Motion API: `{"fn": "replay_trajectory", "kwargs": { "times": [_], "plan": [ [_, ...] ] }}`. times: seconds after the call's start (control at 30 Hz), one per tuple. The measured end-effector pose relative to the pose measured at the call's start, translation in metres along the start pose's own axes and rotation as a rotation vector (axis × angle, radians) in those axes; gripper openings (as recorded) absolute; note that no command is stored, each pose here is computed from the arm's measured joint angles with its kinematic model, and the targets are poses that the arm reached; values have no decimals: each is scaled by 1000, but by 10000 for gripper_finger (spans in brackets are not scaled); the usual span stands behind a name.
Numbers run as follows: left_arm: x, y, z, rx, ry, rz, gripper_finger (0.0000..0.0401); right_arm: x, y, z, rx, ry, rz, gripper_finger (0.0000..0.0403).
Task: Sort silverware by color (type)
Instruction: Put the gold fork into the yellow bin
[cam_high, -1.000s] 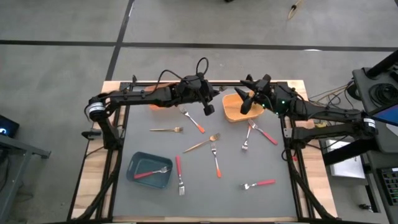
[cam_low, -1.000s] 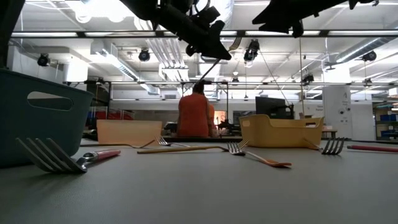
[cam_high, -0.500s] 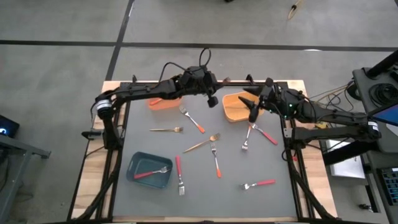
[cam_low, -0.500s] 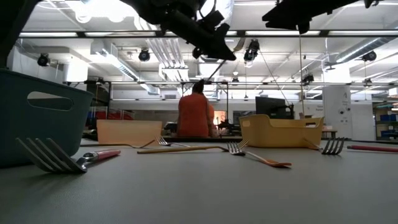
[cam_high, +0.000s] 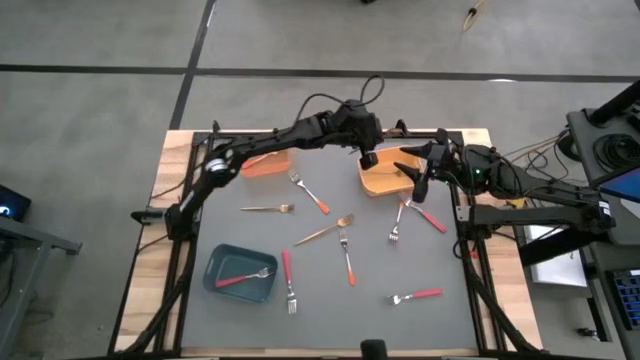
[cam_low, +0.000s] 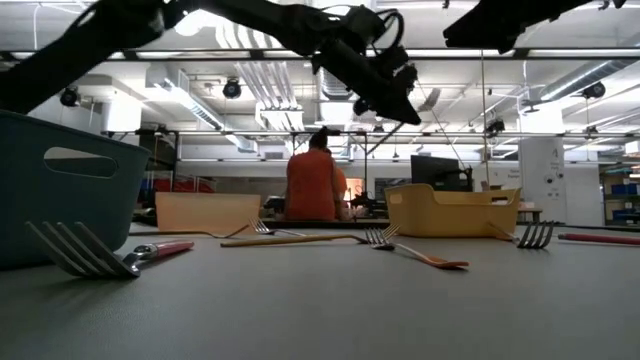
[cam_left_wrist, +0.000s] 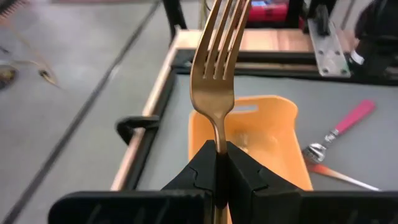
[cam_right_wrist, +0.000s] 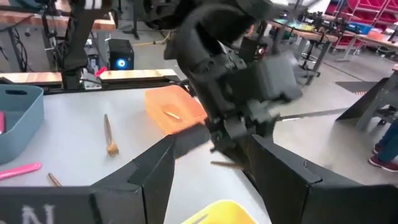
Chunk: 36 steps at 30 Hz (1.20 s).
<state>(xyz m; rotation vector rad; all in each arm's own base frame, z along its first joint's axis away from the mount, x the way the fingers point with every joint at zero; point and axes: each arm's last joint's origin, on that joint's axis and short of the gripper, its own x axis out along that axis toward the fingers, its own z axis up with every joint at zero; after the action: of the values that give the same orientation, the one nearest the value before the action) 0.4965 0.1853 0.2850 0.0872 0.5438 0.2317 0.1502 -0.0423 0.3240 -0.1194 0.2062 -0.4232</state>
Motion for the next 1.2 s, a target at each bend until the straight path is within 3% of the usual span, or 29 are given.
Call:
{"fn": "replay_trajectory", "kwargs": {
  "times": [0.13, 0.3, 0.57, 0.83, 1.0, 1.2],
  "plan": [
    [16, 0, -2, -5, 57, -17, 0, 0, 0, 0, -24, 1, 0, 194],
    [31, -5, -21, -13, 107, -50, 0, 1, 1, -5, -52, 39, 4, 194],
    [38, -11, -40, -27, 179, -73, 0, 1, 1, -6, -60, 45, 4, 194],
    [39, -17, -40, -36, 183, -81, 0, 1, 1, -5, -38, 45, 0, 194],
    [32, -25, -27, -19, 168, -94, 0, 6, -2, -5, 97, 38, -114, 194],
    [6, -32, -21, 110, 341, -110, 0, 22, -6, -16, 119, 141, -222, 194]
  ]
}}
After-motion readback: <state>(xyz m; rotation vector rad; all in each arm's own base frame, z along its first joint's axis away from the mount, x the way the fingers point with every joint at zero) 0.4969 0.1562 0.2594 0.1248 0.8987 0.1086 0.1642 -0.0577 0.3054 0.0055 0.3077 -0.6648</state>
